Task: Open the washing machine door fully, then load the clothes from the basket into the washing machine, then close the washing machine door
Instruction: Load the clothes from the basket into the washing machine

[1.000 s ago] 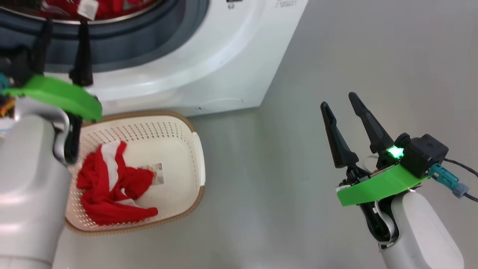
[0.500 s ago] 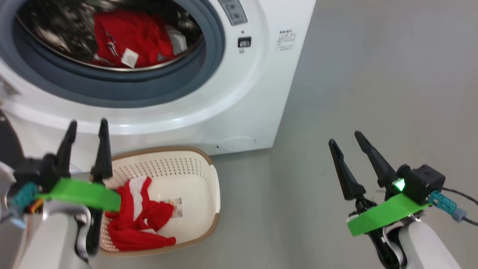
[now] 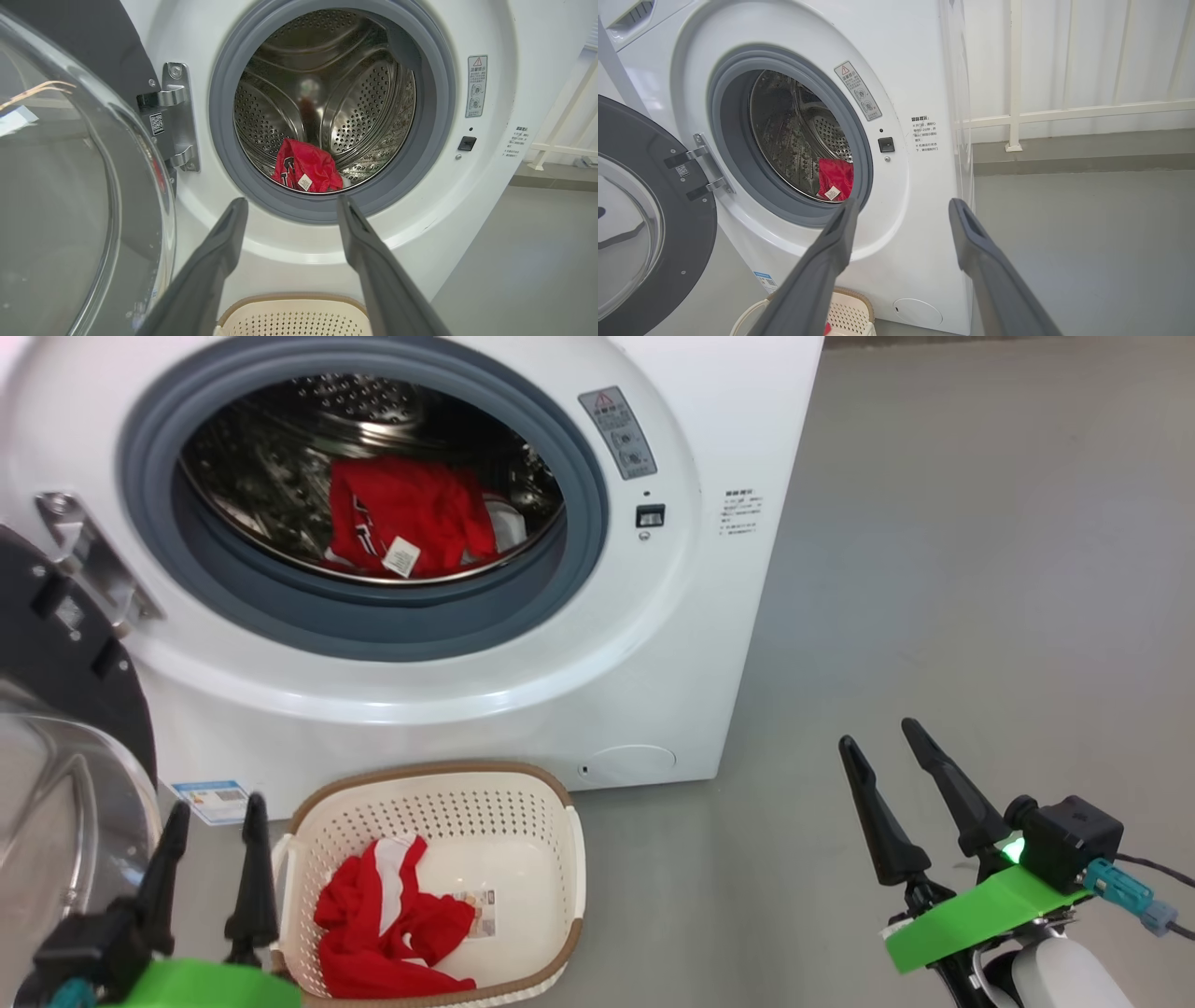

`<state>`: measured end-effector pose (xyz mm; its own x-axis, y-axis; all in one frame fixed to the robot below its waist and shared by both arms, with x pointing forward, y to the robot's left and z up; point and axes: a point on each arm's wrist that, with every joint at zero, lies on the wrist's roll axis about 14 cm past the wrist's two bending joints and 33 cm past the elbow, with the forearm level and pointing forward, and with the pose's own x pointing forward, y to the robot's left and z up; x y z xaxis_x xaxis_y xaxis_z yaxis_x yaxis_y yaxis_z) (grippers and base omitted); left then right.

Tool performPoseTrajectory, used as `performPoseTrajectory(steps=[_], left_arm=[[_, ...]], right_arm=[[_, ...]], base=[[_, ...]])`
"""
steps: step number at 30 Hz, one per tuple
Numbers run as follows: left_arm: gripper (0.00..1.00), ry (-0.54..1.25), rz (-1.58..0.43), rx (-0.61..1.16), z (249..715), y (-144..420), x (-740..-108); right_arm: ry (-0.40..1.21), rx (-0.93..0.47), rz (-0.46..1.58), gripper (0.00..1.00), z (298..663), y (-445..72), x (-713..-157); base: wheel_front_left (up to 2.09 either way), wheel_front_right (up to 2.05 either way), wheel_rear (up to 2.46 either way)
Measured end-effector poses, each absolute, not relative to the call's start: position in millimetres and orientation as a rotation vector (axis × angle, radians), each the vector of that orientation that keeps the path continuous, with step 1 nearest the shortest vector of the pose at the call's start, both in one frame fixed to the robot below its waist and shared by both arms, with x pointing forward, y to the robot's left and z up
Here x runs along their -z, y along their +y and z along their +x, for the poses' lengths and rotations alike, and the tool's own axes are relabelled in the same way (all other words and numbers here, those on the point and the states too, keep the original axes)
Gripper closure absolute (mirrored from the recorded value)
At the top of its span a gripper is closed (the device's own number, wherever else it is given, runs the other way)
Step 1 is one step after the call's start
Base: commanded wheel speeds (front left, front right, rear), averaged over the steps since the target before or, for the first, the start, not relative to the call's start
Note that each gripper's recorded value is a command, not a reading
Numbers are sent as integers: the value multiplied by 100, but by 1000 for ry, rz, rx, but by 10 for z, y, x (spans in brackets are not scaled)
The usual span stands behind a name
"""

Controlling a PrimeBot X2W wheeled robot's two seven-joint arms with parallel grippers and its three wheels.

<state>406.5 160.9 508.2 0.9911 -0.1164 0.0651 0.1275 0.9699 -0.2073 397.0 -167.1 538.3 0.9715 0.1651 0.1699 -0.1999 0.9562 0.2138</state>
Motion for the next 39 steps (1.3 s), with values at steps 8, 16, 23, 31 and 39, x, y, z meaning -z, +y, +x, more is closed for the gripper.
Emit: performPoseTrajectory(steps=[8,16,23,31,39], left_arm=[[0,-66,-229,60,3838,1729,-5091],[0,-84,-230,59,3791,1655,-5123],[0,-83,-227,64,3803,1656,-5107],[0,-75,-214,70,3816,1631,-5070],[0,-77,-211,73,3820,1624,-5072]], right_arm=[[-152,-195,234,0,3899,-1641,-5386],[-160,-191,223,0,3891,-1680,-5417],[-157,-192,221,0,3893,-1684,-5405],[-152,-187,219,0,3888,-1700,-5386],[-155,-183,218,0,3873,-1714,-5396]], base=[[0,0,0],[0,0,0],[0,0,0],[0,0,0],[0,0,0]])
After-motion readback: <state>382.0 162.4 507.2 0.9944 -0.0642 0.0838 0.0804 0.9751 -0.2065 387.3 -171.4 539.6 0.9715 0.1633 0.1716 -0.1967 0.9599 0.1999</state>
